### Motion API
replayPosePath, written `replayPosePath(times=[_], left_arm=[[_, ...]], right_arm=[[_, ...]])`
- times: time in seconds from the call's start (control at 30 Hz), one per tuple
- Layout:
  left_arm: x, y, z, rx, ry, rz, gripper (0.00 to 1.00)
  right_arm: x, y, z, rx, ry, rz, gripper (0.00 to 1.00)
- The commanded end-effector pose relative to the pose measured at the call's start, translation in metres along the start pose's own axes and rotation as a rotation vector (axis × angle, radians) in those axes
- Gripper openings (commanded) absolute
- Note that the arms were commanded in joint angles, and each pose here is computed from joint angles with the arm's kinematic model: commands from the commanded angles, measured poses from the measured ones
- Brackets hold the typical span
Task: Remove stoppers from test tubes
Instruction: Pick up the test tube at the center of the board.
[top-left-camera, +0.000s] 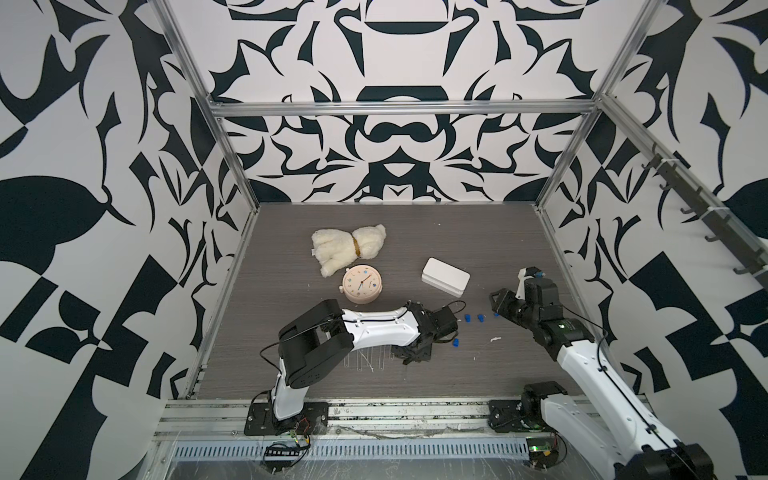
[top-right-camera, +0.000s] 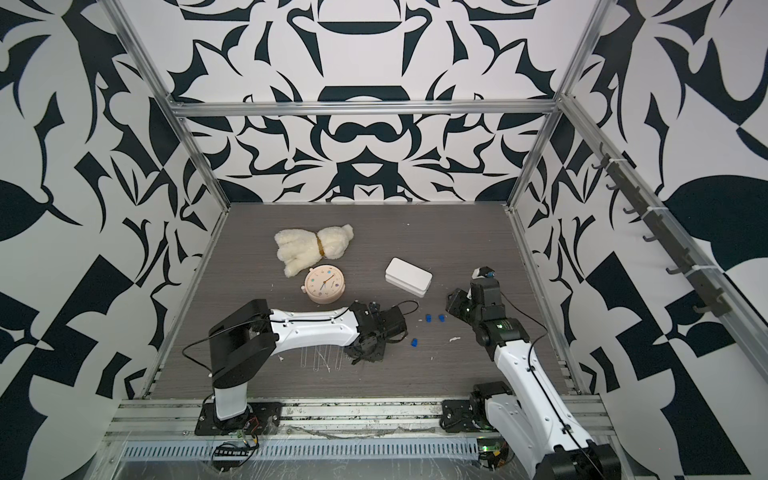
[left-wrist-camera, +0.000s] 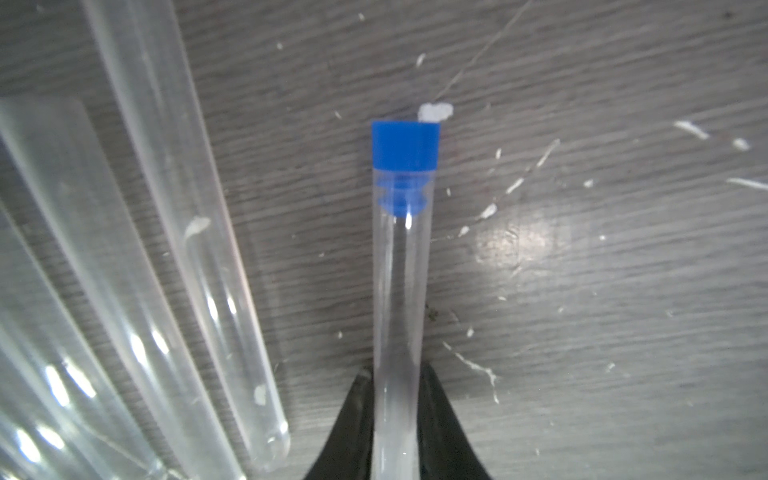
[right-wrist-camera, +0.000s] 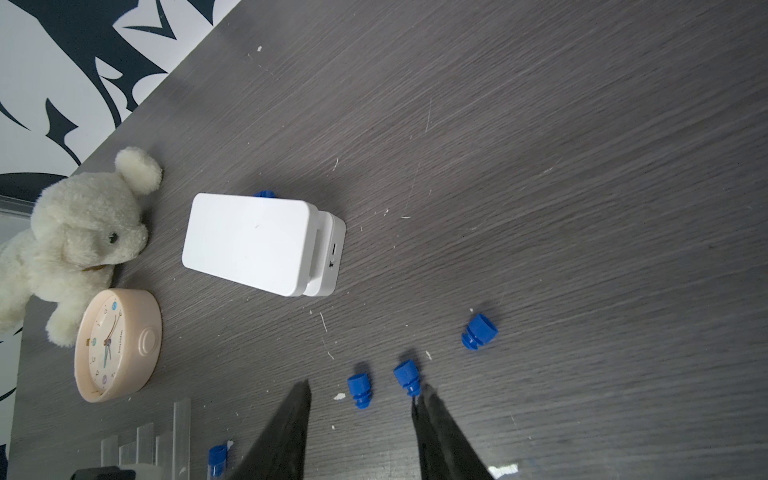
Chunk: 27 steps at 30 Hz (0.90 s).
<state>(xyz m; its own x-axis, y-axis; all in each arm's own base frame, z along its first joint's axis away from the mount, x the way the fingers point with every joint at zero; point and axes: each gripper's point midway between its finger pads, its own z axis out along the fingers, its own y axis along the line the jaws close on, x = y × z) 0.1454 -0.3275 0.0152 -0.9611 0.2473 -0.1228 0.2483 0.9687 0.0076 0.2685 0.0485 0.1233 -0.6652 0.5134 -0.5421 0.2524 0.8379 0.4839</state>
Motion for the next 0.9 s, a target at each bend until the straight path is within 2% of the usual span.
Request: replayPosePath(times=[0.0,0.37,0.6,0.77,0.87], left_arm=[[0.016,0.009,0.018,-0.047,0.076,0.008,0.24],[0.021,0.010,0.025,-0.054,0.083,0.003,0.24],[0.022,0.012,0.026,-0.061,0.081,0.001,0.20],[0.016,0.013,0.017,-0.056,0.041,0.001,0.18],[0.006,0.011,0.008,-0.030,-0.022,-0.002,0.17]], right_arm=[[-0.009,0.006,-0.002,-0.026,-0.037,0.006,0.43],[-0.010,0.008,-0.003,-0.033,-0.036,0.006,0.43],[-0.012,0.011,-0.004,-0.040,-0.039,0.007,0.43],[-0.014,0.015,-0.007,-0.058,-0.041,0.004,0.43],[-0.016,0.020,-0.010,-0.074,-0.048,0.000,0.43]])
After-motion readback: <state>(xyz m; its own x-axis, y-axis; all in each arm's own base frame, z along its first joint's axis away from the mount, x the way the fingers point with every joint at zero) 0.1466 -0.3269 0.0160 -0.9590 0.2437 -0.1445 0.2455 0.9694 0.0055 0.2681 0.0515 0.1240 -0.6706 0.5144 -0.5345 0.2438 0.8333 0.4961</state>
